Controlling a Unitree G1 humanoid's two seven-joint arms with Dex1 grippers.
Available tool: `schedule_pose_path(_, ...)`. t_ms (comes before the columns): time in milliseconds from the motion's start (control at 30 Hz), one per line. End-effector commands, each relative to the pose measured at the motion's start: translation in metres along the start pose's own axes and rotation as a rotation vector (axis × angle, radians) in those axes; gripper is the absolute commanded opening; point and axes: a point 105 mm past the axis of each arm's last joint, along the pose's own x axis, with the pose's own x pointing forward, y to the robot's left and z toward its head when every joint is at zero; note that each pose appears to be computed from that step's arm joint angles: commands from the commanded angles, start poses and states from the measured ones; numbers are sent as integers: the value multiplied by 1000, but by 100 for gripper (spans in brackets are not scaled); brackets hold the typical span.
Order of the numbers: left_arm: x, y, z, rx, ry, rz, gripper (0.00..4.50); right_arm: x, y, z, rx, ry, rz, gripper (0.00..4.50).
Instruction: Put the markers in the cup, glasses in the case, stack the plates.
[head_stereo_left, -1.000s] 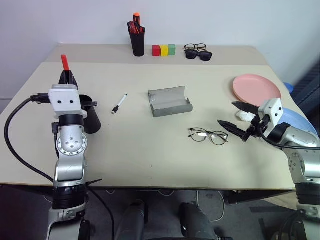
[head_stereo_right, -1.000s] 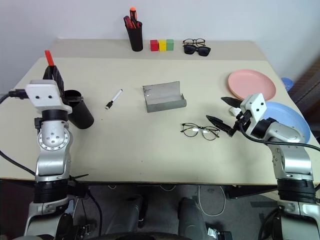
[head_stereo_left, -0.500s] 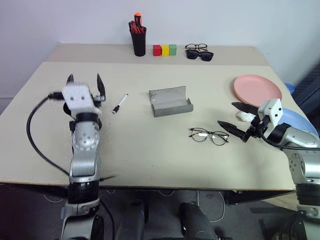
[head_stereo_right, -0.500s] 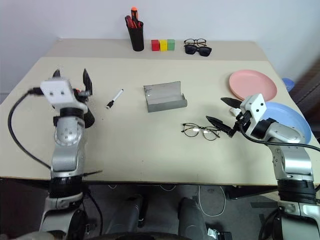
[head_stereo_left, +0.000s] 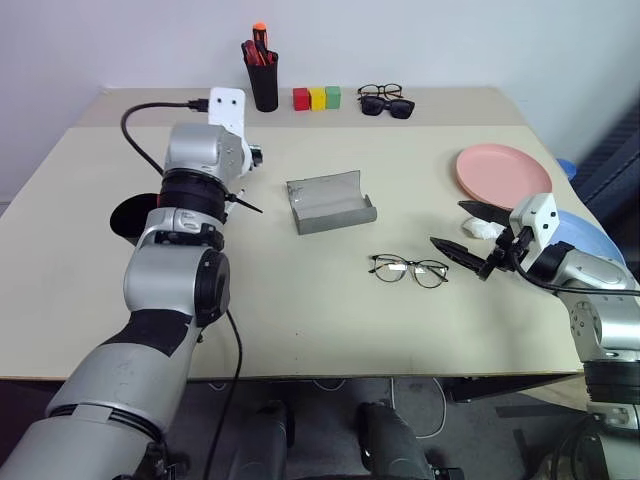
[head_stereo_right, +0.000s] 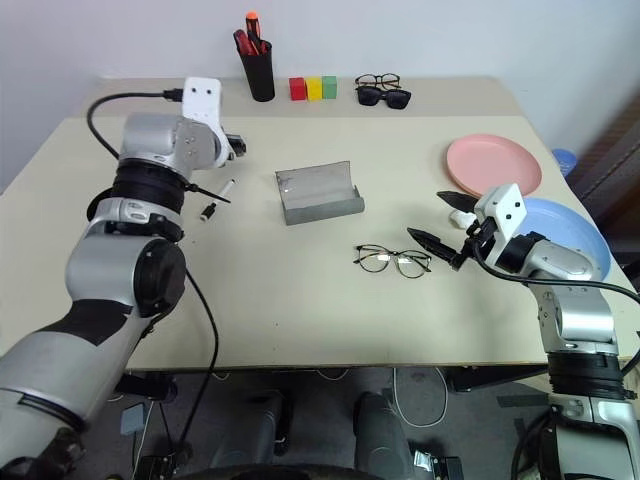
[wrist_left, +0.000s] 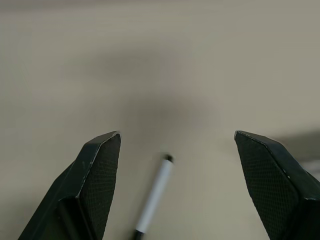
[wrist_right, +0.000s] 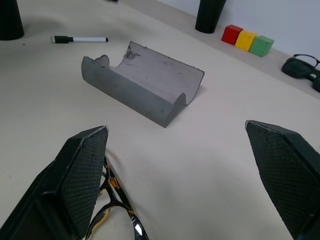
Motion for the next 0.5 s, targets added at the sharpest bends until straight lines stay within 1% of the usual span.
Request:
schedule_pose_path(33, -2, 6, 17, 45, -62, 29, 370, -6, -3, 10, -33, -34, -25, 450)
schedule_pose_path(233, 6, 11, 1, 90, -9, 22, 370, -11, -2, 8, -34, -27, -37, 450)
schedule_pose_path(500, 11, 19, -18, 102, 54, 19, 370, -10, -1, 8, -32, -30, -36, 450)
